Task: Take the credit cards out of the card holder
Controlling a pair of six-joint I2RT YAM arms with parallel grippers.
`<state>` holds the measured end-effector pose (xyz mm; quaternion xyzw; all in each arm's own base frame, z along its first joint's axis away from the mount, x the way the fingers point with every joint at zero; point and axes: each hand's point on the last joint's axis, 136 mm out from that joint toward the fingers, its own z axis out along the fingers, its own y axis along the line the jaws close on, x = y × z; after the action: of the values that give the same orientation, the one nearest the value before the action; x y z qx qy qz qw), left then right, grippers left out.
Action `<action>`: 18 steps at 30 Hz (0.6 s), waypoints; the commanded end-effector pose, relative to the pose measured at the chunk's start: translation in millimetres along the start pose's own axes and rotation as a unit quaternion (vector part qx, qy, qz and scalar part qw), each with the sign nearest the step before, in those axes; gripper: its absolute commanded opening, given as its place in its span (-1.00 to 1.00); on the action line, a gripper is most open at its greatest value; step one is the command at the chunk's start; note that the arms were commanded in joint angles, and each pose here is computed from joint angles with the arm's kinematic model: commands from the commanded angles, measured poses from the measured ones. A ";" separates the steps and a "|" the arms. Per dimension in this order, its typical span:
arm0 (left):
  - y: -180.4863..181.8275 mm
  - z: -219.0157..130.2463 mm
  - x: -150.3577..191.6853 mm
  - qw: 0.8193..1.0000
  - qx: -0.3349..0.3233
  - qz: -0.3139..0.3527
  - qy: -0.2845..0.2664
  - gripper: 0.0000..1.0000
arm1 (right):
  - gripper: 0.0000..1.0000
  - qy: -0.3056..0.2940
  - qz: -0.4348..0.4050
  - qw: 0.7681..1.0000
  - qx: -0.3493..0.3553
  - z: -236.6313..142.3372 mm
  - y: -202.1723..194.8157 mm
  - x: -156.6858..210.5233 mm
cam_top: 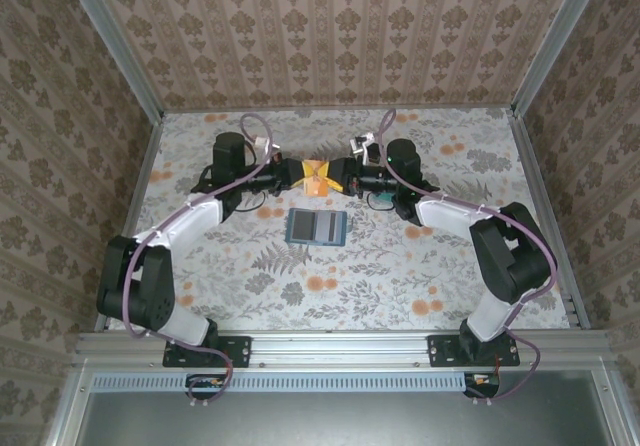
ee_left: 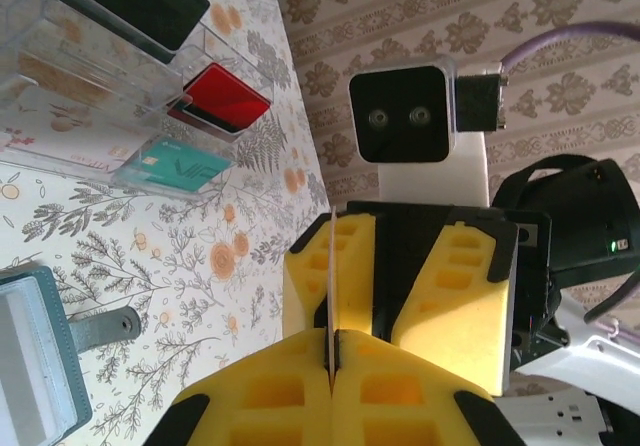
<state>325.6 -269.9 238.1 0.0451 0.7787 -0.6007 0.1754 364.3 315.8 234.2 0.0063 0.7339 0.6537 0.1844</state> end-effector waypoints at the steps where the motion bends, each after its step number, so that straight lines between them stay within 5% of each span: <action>1: -3.1 -7.5 -11.4 0.999 -0.006 -0.011 -0.044 -1.00 | -0.38 -0.010 0.003 1.000 -0.016 1.5 7.7 1.5; 8: 0.1 -13.6 -16.9 0.997 -0.012 -0.029 -0.077 -1.00 | -0.59 -0.010 0.012 1.000 -0.014 5.5 7.5 12.4; 14: 6.1 -17.7 -18.2 0.996 -0.022 -0.034 -0.079 -1.00 | -0.99 -0.030 -0.011 0.999 -0.007 7.6 7.1 6.8; 18: 20.1 -26.6 -15.0 0.994 -0.068 -0.037 -0.079 -0.37 | -1.00 -0.028 -0.049 0.998 0.027 5.5 1.3 4.4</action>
<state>337.3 -251.9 227.0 -0.0349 0.7889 -0.5827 0.1920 360.3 324.1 222.9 0.0230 0.7376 0.6446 0.1997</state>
